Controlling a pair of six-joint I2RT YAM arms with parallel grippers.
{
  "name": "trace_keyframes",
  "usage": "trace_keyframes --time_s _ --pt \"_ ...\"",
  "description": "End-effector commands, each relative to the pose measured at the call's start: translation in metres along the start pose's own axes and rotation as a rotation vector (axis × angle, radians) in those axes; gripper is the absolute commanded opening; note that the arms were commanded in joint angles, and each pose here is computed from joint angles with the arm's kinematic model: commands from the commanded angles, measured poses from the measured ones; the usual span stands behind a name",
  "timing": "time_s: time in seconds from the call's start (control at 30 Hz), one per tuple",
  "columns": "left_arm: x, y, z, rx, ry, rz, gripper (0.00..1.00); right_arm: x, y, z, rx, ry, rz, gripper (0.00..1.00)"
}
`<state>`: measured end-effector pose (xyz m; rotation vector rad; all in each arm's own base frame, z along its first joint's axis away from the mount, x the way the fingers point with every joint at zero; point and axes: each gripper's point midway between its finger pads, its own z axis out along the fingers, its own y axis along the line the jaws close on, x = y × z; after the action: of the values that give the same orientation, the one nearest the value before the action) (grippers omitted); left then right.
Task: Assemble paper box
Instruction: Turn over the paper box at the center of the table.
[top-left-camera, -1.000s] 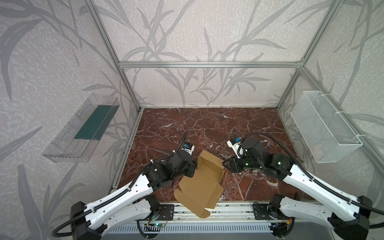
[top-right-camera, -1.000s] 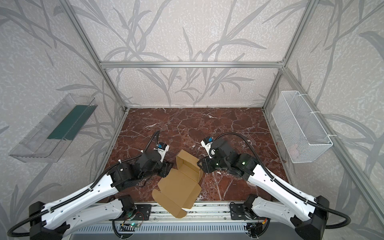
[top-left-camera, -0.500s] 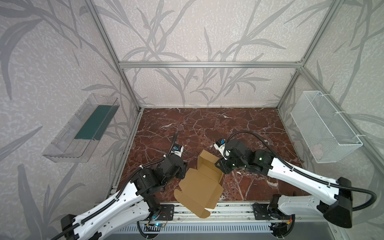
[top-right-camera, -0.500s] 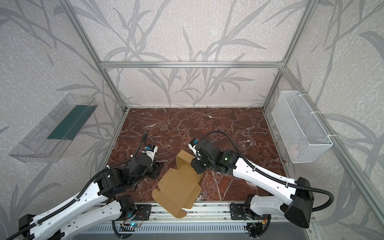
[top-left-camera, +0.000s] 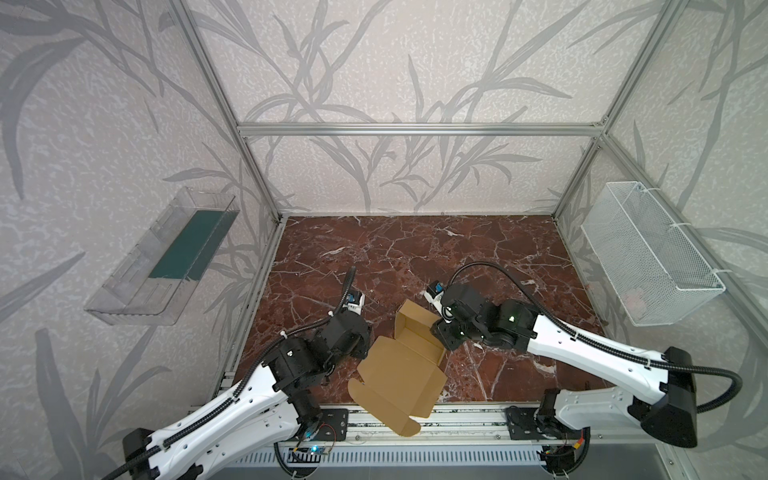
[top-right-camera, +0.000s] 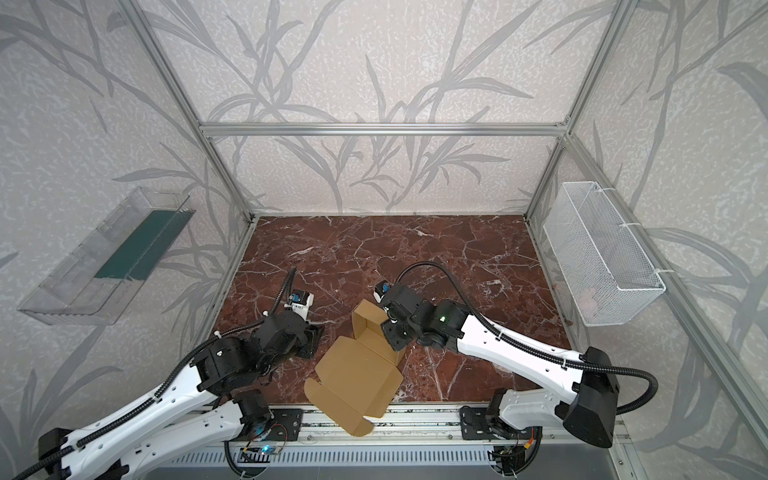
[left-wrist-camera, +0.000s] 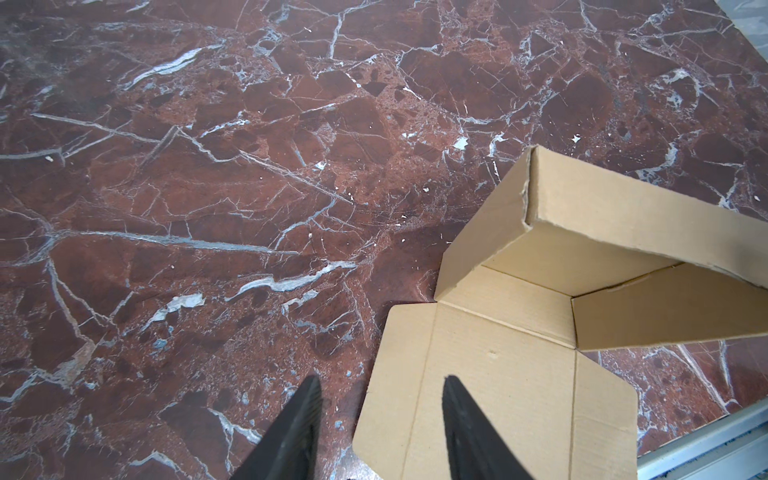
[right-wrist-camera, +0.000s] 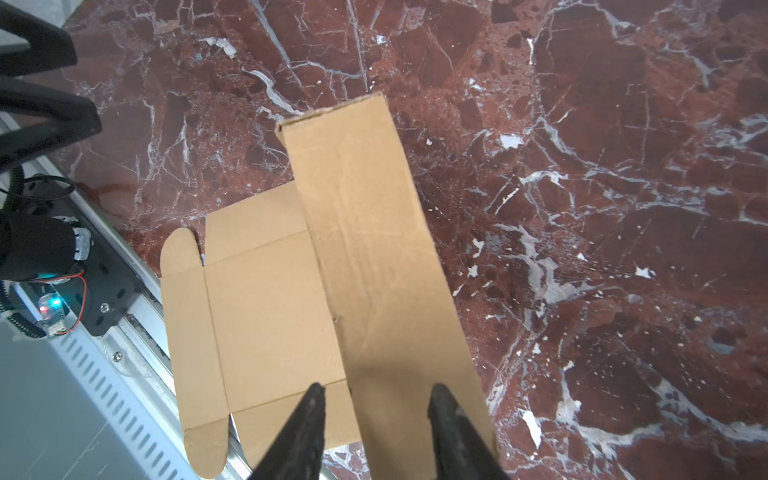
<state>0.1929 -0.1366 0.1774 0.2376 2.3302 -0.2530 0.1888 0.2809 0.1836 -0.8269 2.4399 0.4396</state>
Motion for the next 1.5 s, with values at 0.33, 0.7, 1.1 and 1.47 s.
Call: trace_keyframes --time_s 0.33,0.7,1.1,1.47 --pt "0.004 0.011 -0.001 -0.043 -0.008 -0.009 0.49 -0.001 0.012 -0.008 0.158 0.019 -0.209 0.50" --pt "0.004 0.012 -0.001 -0.047 -0.008 -0.007 0.49 -0.001 0.001 0.006 0.332 0.066 -0.330 0.43" --pt "0.004 0.012 0.000 -0.051 -0.005 -0.006 0.49 0.002 -0.018 0.014 0.432 0.070 -0.324 0.25" --pt "-0.007 0.011 -0.015 -0.033 -0.024 -0.024 0.49 0.027 -0.069 0.029 0.334 0.133 -0.012 0.19"
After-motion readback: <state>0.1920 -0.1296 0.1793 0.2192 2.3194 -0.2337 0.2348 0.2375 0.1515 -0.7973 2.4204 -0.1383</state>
